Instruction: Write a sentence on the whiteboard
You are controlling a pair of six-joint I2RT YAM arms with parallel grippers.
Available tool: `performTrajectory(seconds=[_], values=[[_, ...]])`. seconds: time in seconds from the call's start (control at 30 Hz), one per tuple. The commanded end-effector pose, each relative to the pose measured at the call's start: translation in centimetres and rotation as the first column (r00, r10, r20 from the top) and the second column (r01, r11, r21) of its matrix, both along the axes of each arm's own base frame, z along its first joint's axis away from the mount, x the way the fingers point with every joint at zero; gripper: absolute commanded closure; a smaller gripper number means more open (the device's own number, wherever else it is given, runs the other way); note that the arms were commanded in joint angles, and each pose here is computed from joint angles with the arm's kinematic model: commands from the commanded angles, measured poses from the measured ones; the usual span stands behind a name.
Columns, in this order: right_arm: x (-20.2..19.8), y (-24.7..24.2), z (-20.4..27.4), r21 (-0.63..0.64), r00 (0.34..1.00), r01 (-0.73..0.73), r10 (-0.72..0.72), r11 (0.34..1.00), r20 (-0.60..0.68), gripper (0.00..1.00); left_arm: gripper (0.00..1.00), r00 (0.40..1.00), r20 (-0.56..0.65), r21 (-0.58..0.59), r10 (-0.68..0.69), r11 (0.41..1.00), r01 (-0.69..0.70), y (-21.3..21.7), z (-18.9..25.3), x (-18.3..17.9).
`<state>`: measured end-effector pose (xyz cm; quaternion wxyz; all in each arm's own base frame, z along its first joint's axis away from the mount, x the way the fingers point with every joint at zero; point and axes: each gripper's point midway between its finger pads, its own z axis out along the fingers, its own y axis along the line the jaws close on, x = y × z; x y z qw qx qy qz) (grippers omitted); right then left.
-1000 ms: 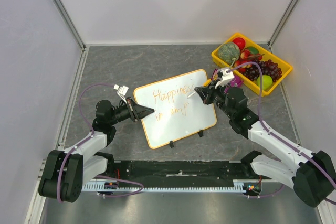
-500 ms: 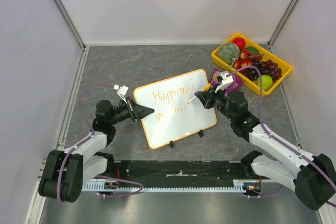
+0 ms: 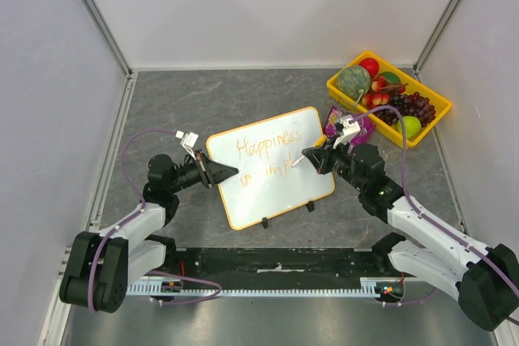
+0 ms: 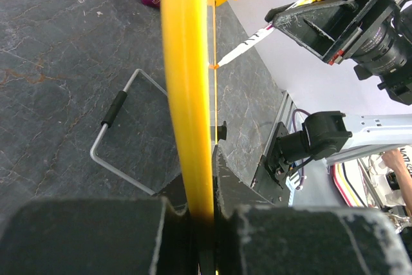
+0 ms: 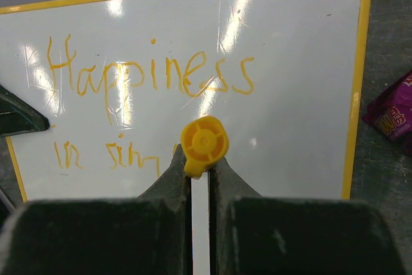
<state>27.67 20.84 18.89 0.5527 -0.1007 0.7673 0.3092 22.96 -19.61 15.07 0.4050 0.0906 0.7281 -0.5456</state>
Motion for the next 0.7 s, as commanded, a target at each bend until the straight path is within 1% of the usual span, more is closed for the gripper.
performTrajectory(seconds=[0.0, 0.2, 0.33, 0.53, 0.67], values=[[0.8, -0.4, 2.2, -0.004, 0.998, 0.033, -0.033, 0.999, 0.048, 1.0, 0.98, 0.999, 0.04, 0.103, 0.004, 0.995, -0.008, 0.6, -2.8, 0.0], [1.7, -0.4, 4.5, 0.022, 0.994, 0.058, -0.06, 0.998, 0.094, 1.0, 0.98, 0.999, 0.037, 0.103, 0.001, 0.995, -0.005, 0.6, -2.9, -0.1], [2.1, -0.3, 4.9, 0.019, 0.993, 0.063, -0.065, 0.998, 0.102, 1.0, 0.98, 0.999, 0.038, 0.103, 0.001, 0.995, -0.005, 0.6, -2.8, -0.1], [2.7, -0.8, 3.4, -0.012, 0.992, 0.102, -0.101, 0.995, 0.081, 1.0, 0.98, 0.999, 0.038, 0.103, 0.001, 0.995, -0.005, 0.6, -2.8, -0.1], [2.5, -0.8, 1.9, -0.034, 0.994, 0.095, -0.093, 0.995, 0.053, 1.0, 0.98, 0.999, 0.039, 0.102, 0.003, 0.995, -0.007, 0.6, -2.8, 0.0]])
